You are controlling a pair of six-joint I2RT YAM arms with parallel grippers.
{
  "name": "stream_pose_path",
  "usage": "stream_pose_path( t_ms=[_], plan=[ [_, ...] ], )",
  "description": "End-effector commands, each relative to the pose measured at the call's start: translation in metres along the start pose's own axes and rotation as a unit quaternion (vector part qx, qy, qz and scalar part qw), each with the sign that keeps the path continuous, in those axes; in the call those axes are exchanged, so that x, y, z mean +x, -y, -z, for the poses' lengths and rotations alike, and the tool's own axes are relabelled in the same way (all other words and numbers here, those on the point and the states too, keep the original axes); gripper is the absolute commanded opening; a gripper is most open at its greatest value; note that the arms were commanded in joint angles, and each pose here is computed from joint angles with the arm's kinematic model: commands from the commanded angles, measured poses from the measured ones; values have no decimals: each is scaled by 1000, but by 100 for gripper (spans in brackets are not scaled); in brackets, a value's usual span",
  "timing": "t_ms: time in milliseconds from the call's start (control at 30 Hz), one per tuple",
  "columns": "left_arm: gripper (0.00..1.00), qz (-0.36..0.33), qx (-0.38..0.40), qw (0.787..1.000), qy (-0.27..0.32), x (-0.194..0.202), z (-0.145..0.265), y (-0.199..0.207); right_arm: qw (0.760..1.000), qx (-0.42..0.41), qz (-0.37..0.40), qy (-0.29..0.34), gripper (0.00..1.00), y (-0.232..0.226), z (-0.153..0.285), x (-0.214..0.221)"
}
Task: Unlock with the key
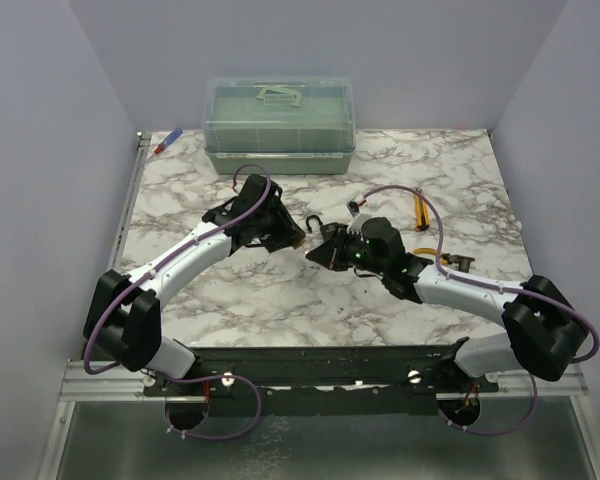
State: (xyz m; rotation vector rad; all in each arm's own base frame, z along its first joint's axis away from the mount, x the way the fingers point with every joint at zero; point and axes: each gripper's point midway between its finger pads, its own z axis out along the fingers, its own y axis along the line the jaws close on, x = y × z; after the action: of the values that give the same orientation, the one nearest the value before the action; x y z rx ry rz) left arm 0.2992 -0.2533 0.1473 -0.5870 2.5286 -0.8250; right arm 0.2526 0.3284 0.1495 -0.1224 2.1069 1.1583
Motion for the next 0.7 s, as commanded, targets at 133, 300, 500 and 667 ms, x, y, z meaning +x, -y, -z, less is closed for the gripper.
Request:
stream_pose_path(
  t_ms=[133, 300, 500, 667],
  plan=[
    [0, 15, 41, 999, 6, -2, 12, 16, 1000, -21, 13, -2, 0, -12, -7, -4],
    [0, 15, 43, 999, 7, -2, 13, 15, 1000, -21, 12, -3, 0, -13, -10, -3],
    [0, 18, 44, 999, 6, 1, 13, 12, 1000, -17, 12, -5, 0, -12, -13, -3],
    [0, 19, 48, 999, 14, -2, 15, 14, 1000, -13, 11, -11, 0, -10, -13, 0]
  ],
)
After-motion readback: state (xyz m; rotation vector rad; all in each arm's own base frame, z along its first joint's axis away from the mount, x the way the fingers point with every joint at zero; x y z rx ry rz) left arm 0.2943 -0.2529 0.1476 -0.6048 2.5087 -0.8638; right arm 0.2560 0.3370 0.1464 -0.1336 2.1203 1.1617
